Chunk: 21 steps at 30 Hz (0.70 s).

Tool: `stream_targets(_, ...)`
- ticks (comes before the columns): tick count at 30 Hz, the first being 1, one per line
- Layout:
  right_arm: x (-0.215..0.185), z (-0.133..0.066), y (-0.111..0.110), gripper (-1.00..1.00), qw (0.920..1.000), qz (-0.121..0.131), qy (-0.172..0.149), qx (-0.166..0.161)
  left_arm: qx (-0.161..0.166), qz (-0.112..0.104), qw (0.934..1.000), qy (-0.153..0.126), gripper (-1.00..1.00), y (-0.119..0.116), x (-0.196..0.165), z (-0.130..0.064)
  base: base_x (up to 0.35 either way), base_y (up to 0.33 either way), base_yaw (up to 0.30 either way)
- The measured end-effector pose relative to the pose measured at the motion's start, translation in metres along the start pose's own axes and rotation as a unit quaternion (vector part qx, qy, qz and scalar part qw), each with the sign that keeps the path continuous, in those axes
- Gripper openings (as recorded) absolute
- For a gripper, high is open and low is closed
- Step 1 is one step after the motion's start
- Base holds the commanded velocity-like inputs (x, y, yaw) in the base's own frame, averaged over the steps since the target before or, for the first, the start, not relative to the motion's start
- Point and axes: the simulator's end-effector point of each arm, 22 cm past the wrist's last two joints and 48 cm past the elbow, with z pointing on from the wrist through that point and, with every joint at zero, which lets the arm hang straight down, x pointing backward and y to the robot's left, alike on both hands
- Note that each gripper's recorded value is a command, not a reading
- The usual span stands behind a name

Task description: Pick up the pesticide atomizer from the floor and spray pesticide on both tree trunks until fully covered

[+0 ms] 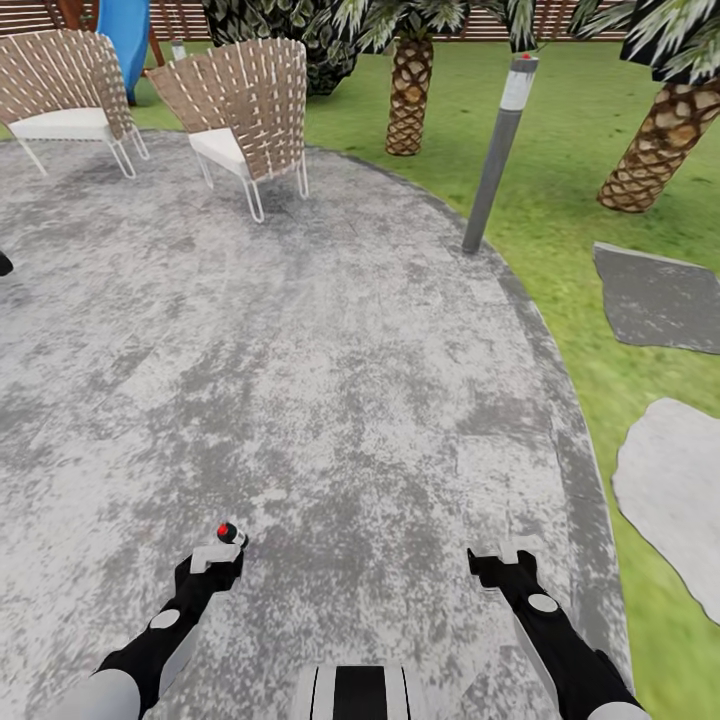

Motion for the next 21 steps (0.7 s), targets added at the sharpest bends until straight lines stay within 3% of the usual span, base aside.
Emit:
stream_targets(5,-0.0006,0.0002,-0.0003,1.0,1.0,0.0,0.0,0.0,0.0,0.0,1.0,0.0,1.0,0.0002,0.0002,0.0001,0.157,0.016,0.0)
stream_targets(21,-0.0023,0.0005,-0.0002,1.0,1.0,0.001,-0.002,0.0,-0.001,0.0,1.0,0.001,1.0,0.0002,0.0009,0.0003,0.007,0.001,0.0)
